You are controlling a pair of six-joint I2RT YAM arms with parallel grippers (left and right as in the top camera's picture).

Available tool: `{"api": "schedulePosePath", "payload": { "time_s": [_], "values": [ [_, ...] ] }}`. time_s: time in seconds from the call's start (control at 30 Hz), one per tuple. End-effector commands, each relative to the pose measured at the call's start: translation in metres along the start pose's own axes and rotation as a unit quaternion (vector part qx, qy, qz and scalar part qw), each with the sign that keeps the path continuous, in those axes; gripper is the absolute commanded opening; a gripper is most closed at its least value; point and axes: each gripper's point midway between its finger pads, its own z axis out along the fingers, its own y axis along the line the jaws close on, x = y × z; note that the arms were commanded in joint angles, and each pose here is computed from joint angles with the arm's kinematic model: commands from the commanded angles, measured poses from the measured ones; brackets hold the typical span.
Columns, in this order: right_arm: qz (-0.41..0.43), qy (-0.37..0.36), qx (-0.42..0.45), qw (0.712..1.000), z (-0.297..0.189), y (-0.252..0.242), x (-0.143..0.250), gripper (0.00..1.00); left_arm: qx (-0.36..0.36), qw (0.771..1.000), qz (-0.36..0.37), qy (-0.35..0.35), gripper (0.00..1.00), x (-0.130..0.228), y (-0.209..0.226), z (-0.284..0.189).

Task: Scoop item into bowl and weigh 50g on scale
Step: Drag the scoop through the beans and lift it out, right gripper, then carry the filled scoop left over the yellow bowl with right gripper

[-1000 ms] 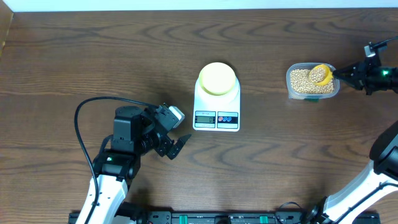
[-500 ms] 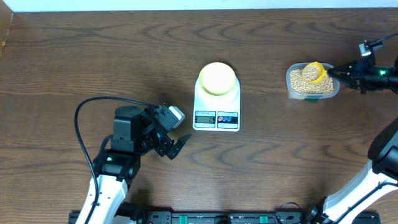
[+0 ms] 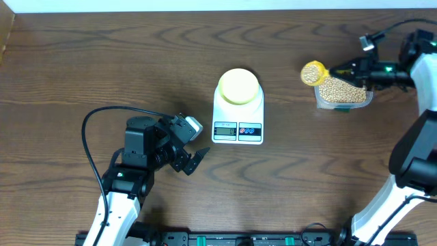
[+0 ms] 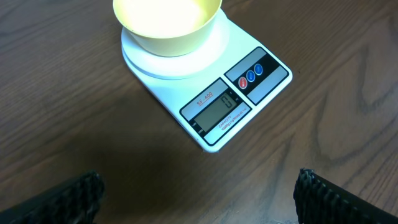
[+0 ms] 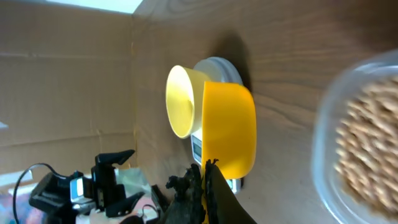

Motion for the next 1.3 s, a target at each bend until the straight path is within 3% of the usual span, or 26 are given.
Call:
{"api": "schedulePosePath", "payload": {
  "time_s": [0.0, 0.53, 0.87, 1.27],
  "values": [
    [0.011, 0.014, -0.048, 0.999, 0.022, 0.024, 0.000, 0.01, -0.009, 1.000, 0.002, -0.005, 0.99, -0.005, 0.004, -0.003],
    [-0.033, 0.066, -0.072, 0.995, 0.102, 0.075, 0.008, 0.01, -0.009, 1.000, 0.002, -0.005, 1.00, -0.005, 0.004, -0.003],
    [-0.065, 0.099, -0.020, 0.993, 0.141, 0.080, 0.029, 0.01, -0.009, 1.000, 0.002, -0.005, 1.00, -0.005, 0.004, -0.003],
    [-0.123, 0.090, 0.034, 0.988, 0.151, 0.103, 0.020, 0.01, -0.009, 1.000, 0.002, -0.005, 0.99, -0.005, 0.004, -0.003]
  ]
}}
